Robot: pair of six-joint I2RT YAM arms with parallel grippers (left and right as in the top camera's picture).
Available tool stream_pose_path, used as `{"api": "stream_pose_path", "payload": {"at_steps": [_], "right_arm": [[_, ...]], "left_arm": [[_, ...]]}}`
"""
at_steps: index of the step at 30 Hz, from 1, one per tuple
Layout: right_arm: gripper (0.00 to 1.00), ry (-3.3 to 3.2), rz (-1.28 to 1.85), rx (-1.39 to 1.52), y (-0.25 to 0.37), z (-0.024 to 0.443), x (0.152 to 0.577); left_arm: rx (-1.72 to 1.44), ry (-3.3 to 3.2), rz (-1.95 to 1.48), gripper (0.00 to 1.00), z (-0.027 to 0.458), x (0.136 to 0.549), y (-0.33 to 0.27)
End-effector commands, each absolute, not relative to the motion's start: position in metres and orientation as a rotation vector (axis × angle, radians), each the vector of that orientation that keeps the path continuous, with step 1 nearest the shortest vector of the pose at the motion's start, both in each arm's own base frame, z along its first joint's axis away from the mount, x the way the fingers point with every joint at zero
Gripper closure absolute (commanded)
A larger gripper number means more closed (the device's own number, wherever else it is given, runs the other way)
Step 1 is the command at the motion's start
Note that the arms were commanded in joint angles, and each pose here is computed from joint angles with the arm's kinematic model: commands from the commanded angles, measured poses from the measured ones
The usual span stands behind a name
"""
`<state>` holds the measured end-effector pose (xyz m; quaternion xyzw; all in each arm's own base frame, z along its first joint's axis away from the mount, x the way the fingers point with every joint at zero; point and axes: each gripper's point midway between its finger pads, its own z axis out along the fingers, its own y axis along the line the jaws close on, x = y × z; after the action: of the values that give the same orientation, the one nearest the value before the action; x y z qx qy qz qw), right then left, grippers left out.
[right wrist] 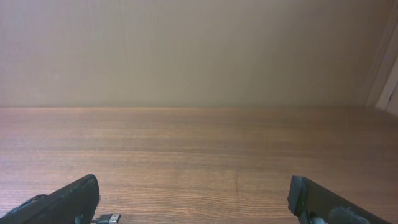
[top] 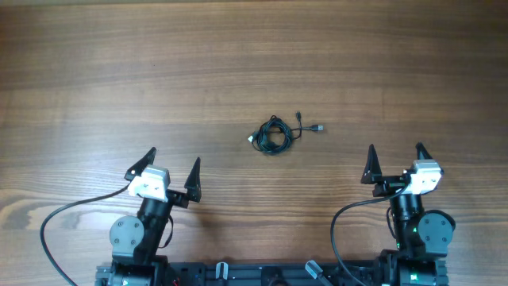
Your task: Untangle cables
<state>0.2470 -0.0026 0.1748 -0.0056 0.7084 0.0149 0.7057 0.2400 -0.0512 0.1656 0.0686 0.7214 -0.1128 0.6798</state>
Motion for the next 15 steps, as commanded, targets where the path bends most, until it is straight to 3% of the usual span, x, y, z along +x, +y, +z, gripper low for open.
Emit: {"api": "stream_pose_path", "payload": {"at_steps": [1,15], "right_arm": [[0.0,1.576,0.019,-0.017,-0.003,0.174,0.247],[0.0,1.576,0.019,-0.016,-0.003,0.174,0.247]], "left_arm": [[0.171,1.608,-0.251,0.0,0.165,0.24,-0.053],[0.249,1.504,-0.441,0.0,0.294,0.225,-0.08]]}}
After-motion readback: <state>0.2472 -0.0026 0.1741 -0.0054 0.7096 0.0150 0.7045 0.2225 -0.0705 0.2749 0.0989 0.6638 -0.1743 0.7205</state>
